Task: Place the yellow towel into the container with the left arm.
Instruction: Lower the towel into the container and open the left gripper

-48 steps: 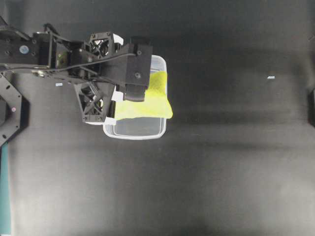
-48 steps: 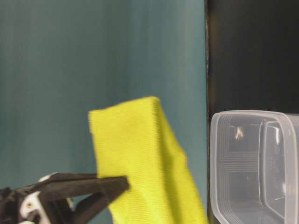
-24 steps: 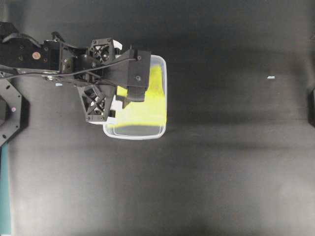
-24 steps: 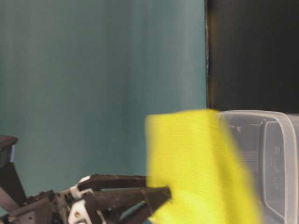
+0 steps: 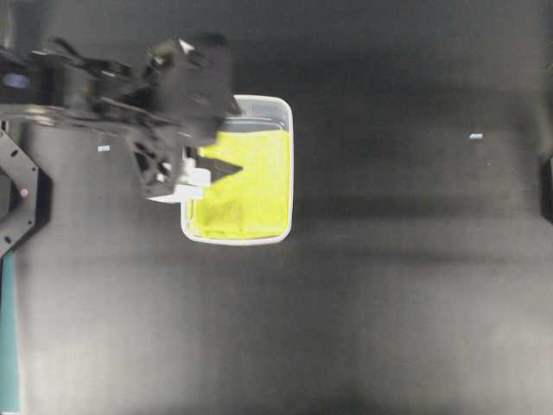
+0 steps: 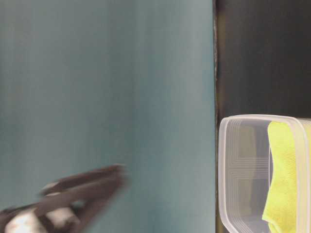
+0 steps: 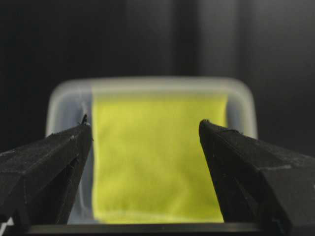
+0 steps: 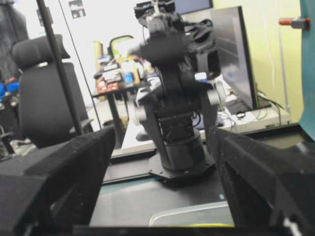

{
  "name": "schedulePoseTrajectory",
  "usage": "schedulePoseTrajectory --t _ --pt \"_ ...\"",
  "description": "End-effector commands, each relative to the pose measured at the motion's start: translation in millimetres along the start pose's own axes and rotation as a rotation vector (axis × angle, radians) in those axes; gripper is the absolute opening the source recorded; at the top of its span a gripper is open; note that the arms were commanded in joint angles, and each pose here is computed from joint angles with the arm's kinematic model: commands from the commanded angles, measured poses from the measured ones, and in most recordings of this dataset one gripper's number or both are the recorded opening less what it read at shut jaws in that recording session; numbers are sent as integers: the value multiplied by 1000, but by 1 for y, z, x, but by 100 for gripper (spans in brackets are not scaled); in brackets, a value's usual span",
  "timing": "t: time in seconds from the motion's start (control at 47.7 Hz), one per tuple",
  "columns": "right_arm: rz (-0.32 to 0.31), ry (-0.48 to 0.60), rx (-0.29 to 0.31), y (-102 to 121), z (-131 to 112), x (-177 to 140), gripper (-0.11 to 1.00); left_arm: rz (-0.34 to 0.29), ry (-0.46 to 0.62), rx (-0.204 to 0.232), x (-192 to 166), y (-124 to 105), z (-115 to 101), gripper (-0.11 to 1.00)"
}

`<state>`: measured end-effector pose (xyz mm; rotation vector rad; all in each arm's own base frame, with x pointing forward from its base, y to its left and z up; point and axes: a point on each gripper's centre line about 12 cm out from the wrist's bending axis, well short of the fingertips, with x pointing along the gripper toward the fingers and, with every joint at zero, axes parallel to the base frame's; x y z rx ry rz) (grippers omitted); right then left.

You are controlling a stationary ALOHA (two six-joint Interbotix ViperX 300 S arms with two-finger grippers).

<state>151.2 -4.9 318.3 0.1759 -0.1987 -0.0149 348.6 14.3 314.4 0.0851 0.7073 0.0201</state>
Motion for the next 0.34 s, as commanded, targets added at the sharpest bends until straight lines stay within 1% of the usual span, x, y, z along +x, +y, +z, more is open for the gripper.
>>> schedulePoseTrajectory --t 0.0,0.084,0.21,0.314 --pt "-3 -4 2 0 4 2 74 0 -179 15 -49 -4 15 85" --pt "-7 14 2 -1 1 2 74 -2 -249 17 -72 -6 9 85" --pt "-8 25 2 -1 -1 2 74 -6 -332 11 -103 -9 -7 84" --pt "-11 43 1 -1 -3 2 74 -8 -393 -14 -126 -9 -20 84"
